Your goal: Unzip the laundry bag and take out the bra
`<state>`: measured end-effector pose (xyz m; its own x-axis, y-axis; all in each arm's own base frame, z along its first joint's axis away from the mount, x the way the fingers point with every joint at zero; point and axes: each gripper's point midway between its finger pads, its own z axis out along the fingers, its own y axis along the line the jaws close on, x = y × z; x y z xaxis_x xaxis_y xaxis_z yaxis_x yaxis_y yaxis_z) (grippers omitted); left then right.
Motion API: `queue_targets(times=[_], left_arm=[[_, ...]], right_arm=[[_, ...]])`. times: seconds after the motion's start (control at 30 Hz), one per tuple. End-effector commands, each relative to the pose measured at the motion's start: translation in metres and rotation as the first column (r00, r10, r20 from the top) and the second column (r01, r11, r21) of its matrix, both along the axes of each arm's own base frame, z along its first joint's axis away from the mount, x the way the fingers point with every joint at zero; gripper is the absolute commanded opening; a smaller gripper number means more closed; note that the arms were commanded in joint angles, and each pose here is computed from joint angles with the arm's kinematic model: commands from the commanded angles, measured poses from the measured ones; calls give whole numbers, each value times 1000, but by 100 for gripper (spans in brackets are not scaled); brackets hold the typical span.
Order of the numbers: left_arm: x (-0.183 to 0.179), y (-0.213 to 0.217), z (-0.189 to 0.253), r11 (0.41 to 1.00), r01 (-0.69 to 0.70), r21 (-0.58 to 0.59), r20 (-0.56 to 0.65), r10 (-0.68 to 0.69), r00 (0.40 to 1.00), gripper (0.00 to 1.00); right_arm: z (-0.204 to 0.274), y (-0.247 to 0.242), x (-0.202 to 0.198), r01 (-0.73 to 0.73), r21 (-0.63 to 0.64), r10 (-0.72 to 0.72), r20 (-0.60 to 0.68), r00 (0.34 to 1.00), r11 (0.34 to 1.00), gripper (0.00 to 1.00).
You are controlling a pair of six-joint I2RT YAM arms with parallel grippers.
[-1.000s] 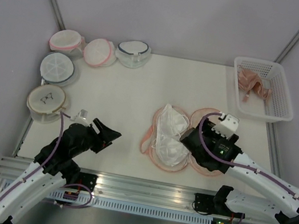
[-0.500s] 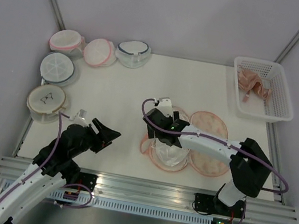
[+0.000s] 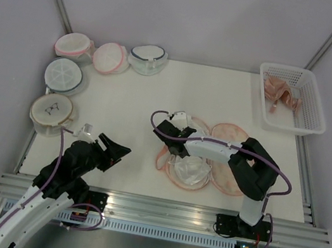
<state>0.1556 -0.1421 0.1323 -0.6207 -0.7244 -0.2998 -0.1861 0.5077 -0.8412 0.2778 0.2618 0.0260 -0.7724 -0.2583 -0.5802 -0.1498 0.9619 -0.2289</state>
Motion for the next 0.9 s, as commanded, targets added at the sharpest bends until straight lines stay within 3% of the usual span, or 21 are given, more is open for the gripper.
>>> queue_targets(times=[0.0, 0.07, 0.1, 0.13, 0.33, 0.57, 0.7, 0.87], left_arm=[[1, 3, 13, 1000, -23, -19, 20, 24, 1000, 78], [1, 3, 13, 999, -25, -20, 19, 26, 999, 78], [1, 3, 13, 999, -25, -20, 19, 26, 999, 78], [2, 3, 13, 999, -27, -20, 19, 27, 999, 78], [1, 2, 13, 1000, -20, -18, 18, 20, 1000, 78], [2, 3, 13, 1000, -24, -12, 11, 24, 1000, 78], [2, 1, 15, 1000, -20, -13, 9, 20, 1000, 78], [3, 1, 20, 1000, -16, -11, 10, 16, 1000, 78]], right_arm=[[6, -10, 0, 37, -23, -36, 28, 999, 999, 42], [14, -14, 1, 55, -25, -54, 52, 997, 998, 23], [23, -17, 2, 64, -20, -62, 65, 996, 998, 8], [28, -20, 3, 71, -27, -69, 83, 994, 997, 2], [88, -28, 7, 78, 26, -82, 170, 982, 997, 0], [191, -46, 16, 79, 160, -130, 343, 930, 984, 0], [232, -79, 42, 150, 152, -201, 422, 884, 977, 0], [298, -137, 100, 275, 267, -376, 492, 785, 924, 0]])
